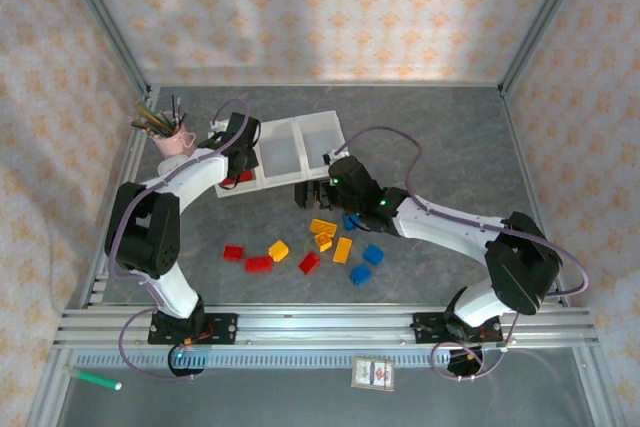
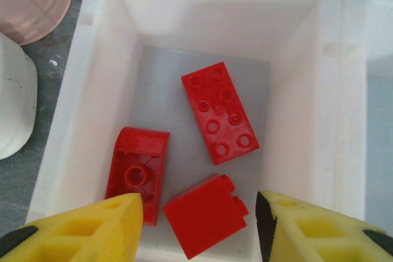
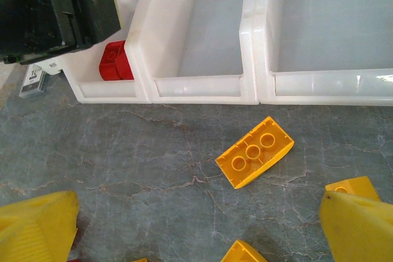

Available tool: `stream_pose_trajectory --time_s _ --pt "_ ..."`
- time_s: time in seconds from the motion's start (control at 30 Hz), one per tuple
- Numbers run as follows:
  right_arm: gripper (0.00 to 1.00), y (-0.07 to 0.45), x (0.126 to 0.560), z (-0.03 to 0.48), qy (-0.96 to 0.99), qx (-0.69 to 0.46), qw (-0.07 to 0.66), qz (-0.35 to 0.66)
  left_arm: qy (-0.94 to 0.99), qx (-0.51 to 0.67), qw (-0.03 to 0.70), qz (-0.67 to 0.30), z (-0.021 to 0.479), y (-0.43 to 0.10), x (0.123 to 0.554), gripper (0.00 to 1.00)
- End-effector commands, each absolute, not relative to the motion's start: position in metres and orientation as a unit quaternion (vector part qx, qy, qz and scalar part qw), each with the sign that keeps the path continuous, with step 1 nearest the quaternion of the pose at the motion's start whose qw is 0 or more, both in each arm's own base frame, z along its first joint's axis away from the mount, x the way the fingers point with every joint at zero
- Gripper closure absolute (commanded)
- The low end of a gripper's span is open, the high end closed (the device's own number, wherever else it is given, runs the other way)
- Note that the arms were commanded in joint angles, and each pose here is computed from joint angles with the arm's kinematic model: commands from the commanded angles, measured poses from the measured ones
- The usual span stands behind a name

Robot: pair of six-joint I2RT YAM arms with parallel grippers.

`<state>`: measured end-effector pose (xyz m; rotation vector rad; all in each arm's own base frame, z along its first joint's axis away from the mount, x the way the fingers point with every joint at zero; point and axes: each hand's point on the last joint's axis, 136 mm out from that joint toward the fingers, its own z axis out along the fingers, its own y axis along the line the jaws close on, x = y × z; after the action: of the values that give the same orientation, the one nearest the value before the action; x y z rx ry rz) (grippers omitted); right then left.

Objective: Sort the legos into containers by color
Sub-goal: Place the lego in the container, then pick up the lego from the bottom-left of the table.

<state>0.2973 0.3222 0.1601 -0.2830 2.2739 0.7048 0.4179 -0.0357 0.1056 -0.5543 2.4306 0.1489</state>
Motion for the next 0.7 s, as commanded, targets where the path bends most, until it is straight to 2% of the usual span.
stream_pose_trajectory --time_s 0.0,0.1,0.3,0.43,0.67 --pt "0.0 0.324 0.301 0.168 0.879 -0.129 0.373 0.268 0.921 -0.2 0.331 0.037 0.131 -0.039 0.407 0.44" --pt "0.0 0.324 0.298 0.164 0.88 -0.144 0.369 0.262 0.922 -0.198 0.33 0.028 0.138 -0.038 0.391 0.43" --pt "0.0 0.329 0.283 0.158 0.883 -0.173 0.346 0.267 0.93 -0.186 0.318 0.009 0.139 -0.046 0.345 0.29" --pt "0.0 0.334 0.266 0.152 0.879 -0.201 0.339 0.269 0.933 -0.192 0.3 0.038 0.136 -0.043 0.308 0.27" --pt "0.0 0.353 0.238 0.135 0.867 -0.248 0.318 0.292 0.931 -0.239 0.275 0.032 0.121 -0.053 0.251 0.25"
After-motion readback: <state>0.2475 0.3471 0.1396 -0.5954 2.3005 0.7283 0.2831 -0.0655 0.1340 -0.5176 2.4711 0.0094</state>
